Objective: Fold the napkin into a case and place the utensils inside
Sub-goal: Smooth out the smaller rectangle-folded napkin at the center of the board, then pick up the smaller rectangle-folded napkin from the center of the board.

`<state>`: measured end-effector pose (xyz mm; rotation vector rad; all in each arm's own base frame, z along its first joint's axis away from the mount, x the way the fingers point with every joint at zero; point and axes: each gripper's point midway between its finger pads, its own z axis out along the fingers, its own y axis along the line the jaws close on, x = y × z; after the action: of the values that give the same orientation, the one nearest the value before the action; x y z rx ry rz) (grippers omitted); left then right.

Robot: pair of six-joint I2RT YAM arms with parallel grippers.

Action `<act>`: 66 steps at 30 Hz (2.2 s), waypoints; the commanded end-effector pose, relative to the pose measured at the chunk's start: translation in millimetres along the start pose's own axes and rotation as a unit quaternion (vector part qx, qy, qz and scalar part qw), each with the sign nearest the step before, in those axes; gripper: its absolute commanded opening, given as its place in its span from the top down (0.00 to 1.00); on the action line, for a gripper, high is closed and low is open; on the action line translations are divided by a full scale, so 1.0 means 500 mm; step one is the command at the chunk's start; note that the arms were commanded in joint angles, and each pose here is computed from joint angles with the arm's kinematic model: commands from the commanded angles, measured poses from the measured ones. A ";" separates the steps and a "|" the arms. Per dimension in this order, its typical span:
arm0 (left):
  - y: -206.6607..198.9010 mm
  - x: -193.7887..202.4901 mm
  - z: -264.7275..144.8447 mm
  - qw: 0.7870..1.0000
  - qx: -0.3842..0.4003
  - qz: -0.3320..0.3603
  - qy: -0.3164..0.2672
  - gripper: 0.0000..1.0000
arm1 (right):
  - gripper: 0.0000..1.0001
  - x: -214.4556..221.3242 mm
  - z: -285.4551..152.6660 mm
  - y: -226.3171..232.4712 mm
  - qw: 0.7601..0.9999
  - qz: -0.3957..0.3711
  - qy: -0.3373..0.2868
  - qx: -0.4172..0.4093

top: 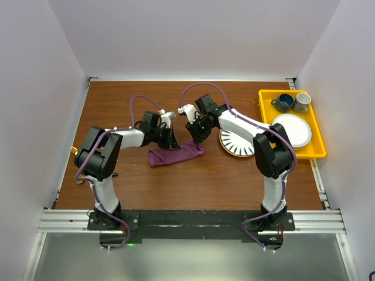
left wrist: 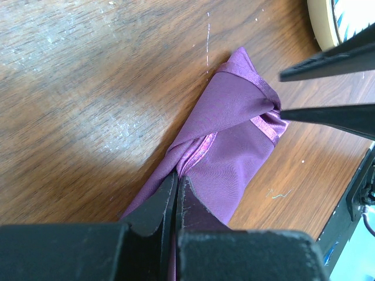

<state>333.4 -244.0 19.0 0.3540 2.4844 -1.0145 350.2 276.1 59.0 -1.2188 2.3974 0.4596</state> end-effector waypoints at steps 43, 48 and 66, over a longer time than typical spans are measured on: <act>-0.056 -0.099 -0.182 0.915 0.115 0.383 -0.054 0.37 | 0.71 0.090 0.095 0.026 0.993 0.101 0.046 -0.026; -0.032 -0.066 -0.169 0.893 0.131 0.430 -0.005 0.37 | 0.70 0.087 0.098 0.026 0.993 0.104 0.045 -0.027; 0.024 -0.027 -0.066 0.945 0.149 0.287 0.060 0.41 | 0.70 0.084 0.096 0.028 0.993 0.109 0.042 -0.029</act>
<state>322.7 -206.9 32.0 1.2082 2.1420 -1.1336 336.1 286.3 25.6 -1.0189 2.5405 0.5906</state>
